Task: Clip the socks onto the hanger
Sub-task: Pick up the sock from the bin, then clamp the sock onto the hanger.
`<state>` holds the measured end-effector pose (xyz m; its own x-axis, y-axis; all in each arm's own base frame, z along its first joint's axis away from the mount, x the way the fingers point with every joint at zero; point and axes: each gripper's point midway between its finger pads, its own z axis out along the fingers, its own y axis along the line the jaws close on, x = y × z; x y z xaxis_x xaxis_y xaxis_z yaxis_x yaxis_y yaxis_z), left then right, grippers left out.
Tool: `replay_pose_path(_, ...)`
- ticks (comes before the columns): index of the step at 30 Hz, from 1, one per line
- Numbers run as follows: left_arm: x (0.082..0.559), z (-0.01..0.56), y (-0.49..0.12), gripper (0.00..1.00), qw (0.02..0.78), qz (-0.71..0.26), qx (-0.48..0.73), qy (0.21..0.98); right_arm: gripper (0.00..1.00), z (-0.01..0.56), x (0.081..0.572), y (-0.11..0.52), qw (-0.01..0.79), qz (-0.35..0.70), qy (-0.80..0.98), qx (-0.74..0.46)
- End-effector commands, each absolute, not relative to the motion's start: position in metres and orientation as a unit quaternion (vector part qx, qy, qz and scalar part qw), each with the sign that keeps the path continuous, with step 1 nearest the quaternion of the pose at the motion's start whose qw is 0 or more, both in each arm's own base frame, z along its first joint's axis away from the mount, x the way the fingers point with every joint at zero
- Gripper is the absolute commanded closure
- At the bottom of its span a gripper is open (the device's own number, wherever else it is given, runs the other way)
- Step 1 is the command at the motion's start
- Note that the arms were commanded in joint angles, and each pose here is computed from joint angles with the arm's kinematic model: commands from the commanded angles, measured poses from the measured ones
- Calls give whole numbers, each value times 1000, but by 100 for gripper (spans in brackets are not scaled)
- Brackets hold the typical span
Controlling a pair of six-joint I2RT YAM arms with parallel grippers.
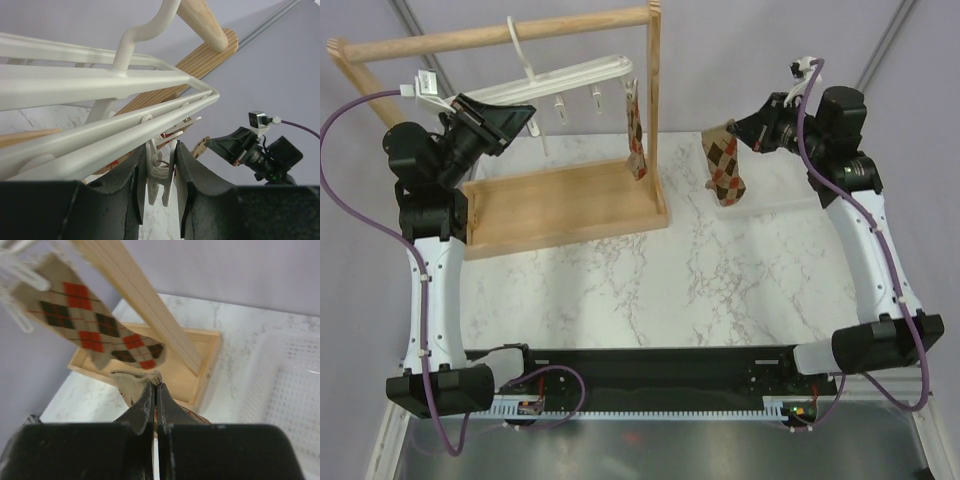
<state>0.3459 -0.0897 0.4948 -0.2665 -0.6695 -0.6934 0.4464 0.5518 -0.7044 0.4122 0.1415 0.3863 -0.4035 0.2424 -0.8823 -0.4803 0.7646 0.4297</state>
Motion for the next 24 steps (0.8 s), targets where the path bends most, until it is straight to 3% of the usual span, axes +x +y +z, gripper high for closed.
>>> replay_pose_path(1, 317, 519, -105, 98, 600, -502, -40, 622, 100, 456, 365, 170, 569, 411, 701, -124)
replay_pose_path(11, 313, 521, -111, 98, 584, -537, -41, 608, 100, 505, 295, 267, 531, 538, 637, -151)
replay_pose_path(24, 308, 527, -111, 98, 579, -543, -50, 607, 100, 502, 294, 414, 482, 592, 631, -139)
